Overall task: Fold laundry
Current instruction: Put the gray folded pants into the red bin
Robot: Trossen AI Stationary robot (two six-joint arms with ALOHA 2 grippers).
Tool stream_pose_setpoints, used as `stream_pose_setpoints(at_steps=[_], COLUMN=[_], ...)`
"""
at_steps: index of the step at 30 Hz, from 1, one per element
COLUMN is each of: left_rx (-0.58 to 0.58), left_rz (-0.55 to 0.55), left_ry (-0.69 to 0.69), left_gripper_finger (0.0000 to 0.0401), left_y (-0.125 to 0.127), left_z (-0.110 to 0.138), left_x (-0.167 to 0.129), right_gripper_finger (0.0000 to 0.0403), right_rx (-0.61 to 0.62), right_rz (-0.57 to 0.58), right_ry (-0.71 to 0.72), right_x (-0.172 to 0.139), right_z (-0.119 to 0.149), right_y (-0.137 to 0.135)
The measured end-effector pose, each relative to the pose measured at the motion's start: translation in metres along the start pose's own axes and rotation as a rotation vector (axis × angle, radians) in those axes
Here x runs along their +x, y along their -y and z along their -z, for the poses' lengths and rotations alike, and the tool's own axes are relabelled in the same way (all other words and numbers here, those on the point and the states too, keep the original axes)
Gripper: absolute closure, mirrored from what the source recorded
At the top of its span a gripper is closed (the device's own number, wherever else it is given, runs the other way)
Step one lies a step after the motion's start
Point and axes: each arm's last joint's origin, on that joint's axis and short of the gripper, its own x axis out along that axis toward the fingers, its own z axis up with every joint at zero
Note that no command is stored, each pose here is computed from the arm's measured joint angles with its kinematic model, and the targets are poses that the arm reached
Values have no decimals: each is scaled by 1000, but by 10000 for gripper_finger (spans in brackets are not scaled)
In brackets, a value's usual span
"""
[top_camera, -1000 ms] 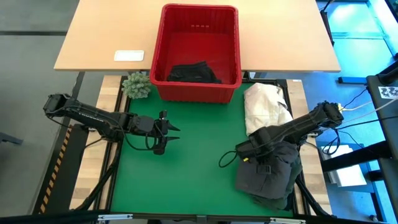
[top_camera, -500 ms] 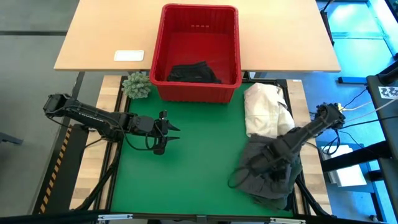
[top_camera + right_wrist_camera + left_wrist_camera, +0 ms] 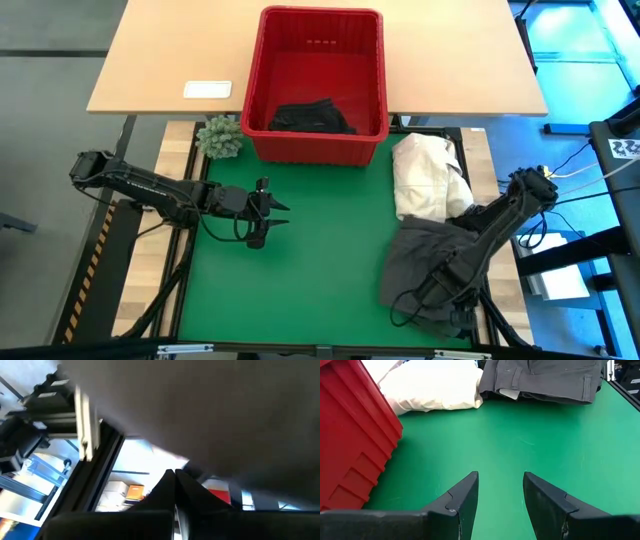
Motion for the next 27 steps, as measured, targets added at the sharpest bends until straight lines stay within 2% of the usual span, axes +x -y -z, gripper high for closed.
stream_pose_setpoints(at_steps=[6,16,21,27], left_rx=[-1,-1,0,14], left_rz=[4,4,4,3], left_ry=[0,0,3,45], left_gripper_finger=[252,252,252,252], left_y=[0,0,0,0], left_z=[0,0,0,-4], left_x=[0,0,0,0], right_gripper_finger=[403,403,403,403], right_rx=[46,18,8,16], right_rz=[-20,-66,-76,-104], right_ry=[-22,-6,15,32], right_x=[36,77,89,83], right_z=[-22,-44,-54,-65], right_y=[18,43,47,53])
